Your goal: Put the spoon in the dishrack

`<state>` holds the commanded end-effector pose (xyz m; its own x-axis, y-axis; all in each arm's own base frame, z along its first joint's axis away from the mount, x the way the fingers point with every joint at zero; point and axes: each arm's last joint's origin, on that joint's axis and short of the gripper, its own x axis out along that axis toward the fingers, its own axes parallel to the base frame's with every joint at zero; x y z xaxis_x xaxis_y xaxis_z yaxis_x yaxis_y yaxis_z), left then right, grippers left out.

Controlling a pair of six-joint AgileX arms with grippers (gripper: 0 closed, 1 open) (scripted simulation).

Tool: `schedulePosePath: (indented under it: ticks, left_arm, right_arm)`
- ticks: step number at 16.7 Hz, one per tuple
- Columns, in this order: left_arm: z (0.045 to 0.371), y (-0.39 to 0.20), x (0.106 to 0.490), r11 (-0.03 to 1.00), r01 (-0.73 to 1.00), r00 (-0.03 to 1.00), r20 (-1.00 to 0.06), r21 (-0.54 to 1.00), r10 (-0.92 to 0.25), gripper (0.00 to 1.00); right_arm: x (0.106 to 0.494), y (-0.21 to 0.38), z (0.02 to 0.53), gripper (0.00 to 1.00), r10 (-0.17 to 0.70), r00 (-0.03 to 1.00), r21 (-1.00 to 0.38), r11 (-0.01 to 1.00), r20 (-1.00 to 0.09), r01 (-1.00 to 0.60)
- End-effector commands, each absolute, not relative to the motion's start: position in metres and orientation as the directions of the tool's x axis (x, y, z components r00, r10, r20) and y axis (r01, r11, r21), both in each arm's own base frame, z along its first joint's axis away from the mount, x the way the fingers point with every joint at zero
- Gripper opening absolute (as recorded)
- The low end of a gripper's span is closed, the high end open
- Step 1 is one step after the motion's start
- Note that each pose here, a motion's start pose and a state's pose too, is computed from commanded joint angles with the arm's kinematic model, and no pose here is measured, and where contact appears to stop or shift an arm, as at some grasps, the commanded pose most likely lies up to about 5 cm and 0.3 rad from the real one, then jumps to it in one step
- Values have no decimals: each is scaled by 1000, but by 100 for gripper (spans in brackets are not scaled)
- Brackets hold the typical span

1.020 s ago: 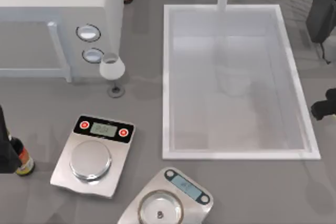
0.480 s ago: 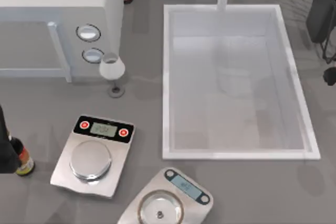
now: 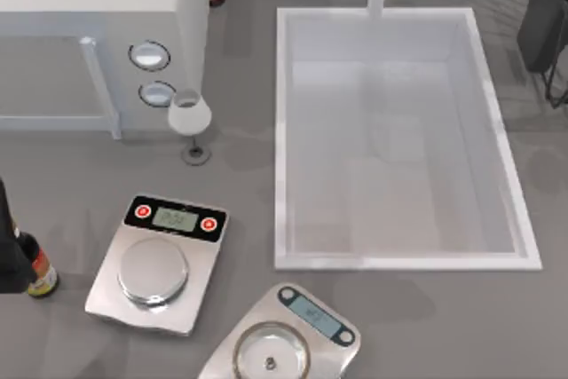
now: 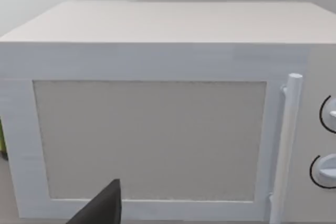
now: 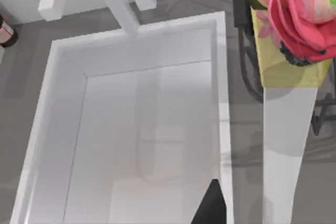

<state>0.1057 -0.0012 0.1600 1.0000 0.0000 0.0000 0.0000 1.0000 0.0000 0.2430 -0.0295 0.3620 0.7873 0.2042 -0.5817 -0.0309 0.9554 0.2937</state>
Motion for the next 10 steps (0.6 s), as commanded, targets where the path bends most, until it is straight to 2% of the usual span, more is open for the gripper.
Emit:
schedulePosePath:
  ticks: [3, 6, 8, 10]
  left_arm:
    - [160, -1, 106, 1000, 0, 1000, 0, 0, 0, 100]
    - [160, -1, 106, 1000, 0, 1000, 0, 0, 0, 100]
    - [160, -1, 106, 1000, 0, 1000, 0, 0, 0, 100]
    - [160, -1, 106, 1000, 0, 1000, 0, 0, 0, 100]
  right_arm:
    - [227, -68, 385, 0, 118, 935, 223, 974, -335, -43]
    - [202, -93, 405, 0, 39, 991, 106, 994, -130, -26]
    - [187, -102, 414, 0, 7, 999, 39, 999, -45, -5]
    - [180, -105, 419, 0, -8, 1000, 4, 1000, -4, 8]
